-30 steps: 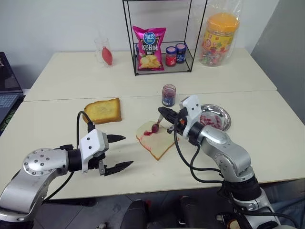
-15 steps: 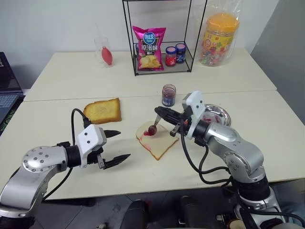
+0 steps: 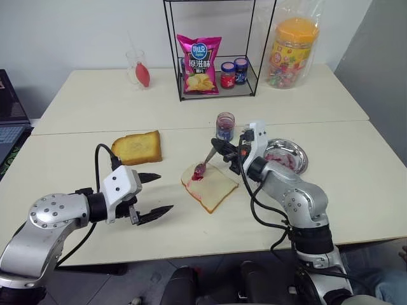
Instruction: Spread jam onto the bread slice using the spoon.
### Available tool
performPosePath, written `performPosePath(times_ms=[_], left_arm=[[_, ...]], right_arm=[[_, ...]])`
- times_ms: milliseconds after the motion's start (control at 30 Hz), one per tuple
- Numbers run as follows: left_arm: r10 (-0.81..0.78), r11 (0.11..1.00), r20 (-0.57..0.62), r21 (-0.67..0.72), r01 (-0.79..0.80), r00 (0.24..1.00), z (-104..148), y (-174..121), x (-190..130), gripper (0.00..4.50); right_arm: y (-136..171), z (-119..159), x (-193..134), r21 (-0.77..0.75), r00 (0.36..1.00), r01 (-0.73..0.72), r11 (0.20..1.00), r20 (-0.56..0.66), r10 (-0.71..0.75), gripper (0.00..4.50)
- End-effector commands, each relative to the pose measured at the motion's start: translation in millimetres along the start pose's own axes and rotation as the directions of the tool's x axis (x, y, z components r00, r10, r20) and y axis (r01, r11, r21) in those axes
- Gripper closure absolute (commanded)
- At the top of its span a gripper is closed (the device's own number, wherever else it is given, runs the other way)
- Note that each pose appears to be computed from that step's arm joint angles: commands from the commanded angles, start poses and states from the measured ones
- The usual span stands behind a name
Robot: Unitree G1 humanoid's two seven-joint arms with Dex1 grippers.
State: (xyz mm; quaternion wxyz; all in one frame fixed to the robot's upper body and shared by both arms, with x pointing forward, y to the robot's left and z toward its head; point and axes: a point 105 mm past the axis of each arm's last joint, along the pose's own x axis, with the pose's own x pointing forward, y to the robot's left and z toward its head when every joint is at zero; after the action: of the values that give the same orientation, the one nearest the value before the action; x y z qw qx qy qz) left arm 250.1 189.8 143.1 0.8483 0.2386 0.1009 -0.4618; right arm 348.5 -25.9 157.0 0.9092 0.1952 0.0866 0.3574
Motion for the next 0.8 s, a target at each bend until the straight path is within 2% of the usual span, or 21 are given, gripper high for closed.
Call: performPosePath(times_ms=[33, 200, 333, 567, 800], left_arm=[[-0.014, 0.999, 0.014, 0.051, 0.013, 1.0, 8.9, -1.4, -1.1, 0.0], [-0.029, 0.998, 0.019, 0.049, 0.028, 0.999, 10.0, -4.6, 0.5, 0.0], [-0.046, 0.998, 0.015, 0.044, 0.045, 0.999, 9.5, -6.5, 0.4, 0.0], [-0.066, 0.997, -0.001, 0.041, 0.066, 0.998, 6.4, -9.5, -1.0, 0.0], [-0.073, 0.997, -0.014, 0.032, 0.073, 0.997, 2.6, -12.1, -4.0, 0.0]], right_arm=[[-7.9, -0.1, 0.2, 0.201, 0.999, 0.034, 0.979, 0.031, -0.041, 4.48], [-23.1, -21.0, -8.8, 0.331, 0.993, 0.117, 0.937, -0.044, -0.109, 4.48], [-32.2, -27.7, -22.9, 0.342, 0.988, 0.151, 0.927, -0.085, -0.129, 4.48], [-35.5, -16.9, -43.4, 0.329, 0.989, 0.145, 0.933, -0.089, -0.122, 4.48], [-23.5, 2.4, -52.9, 0.37, 0.998, 0.066, 0.927, -0.042, -0.054, 4.48]])
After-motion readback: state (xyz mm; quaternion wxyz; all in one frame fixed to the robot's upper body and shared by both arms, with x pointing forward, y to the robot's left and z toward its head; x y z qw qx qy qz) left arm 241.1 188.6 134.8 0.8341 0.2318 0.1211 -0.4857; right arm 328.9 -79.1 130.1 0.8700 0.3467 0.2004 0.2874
